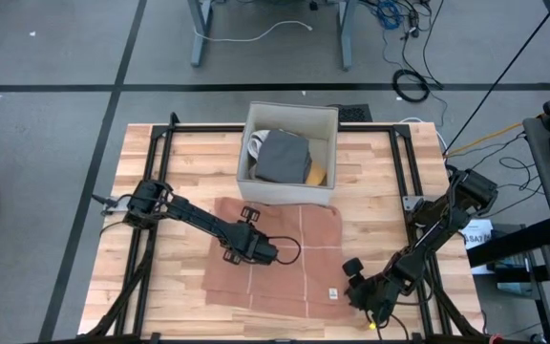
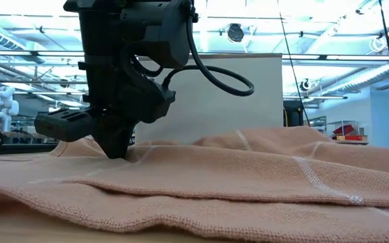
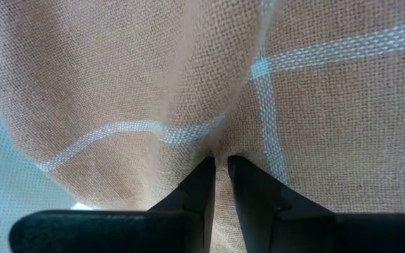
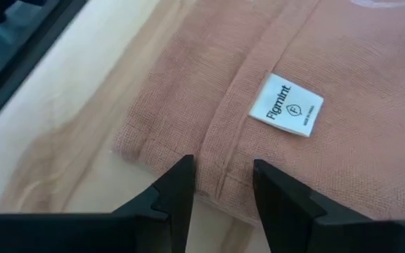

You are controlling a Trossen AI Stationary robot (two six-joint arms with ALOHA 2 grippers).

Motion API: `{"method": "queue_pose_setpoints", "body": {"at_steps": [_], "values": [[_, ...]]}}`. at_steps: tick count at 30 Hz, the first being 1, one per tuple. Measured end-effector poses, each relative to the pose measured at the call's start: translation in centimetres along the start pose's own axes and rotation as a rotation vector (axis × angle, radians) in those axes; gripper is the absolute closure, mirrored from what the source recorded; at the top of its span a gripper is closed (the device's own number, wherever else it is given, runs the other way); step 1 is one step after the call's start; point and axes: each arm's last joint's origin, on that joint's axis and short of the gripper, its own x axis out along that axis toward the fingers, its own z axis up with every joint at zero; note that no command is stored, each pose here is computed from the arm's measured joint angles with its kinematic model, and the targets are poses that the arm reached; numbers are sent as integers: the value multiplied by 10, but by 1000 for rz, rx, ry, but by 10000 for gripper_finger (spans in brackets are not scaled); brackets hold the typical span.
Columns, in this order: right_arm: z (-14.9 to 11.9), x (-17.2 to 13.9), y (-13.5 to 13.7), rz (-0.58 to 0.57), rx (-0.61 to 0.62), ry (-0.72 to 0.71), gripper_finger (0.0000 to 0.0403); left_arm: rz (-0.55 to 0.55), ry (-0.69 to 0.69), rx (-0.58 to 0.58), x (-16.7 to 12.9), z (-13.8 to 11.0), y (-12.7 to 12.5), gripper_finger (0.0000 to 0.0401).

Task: Fold towel
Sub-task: Fold the brown towel with white checkered lines

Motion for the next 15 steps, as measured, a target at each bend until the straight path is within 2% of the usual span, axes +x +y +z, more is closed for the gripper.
{"method": "queue_pose_setpoints", "body": {"at_steps": [6, 15], "values": [[-2, 0, -2, -36, 14, 17, 289, 0, -3, 2, 0, 0, 0, 341], [-1, 0, -1, -16, 16, 15, 392, 0, -5, 2, 0, 0, 0, 341]]}}
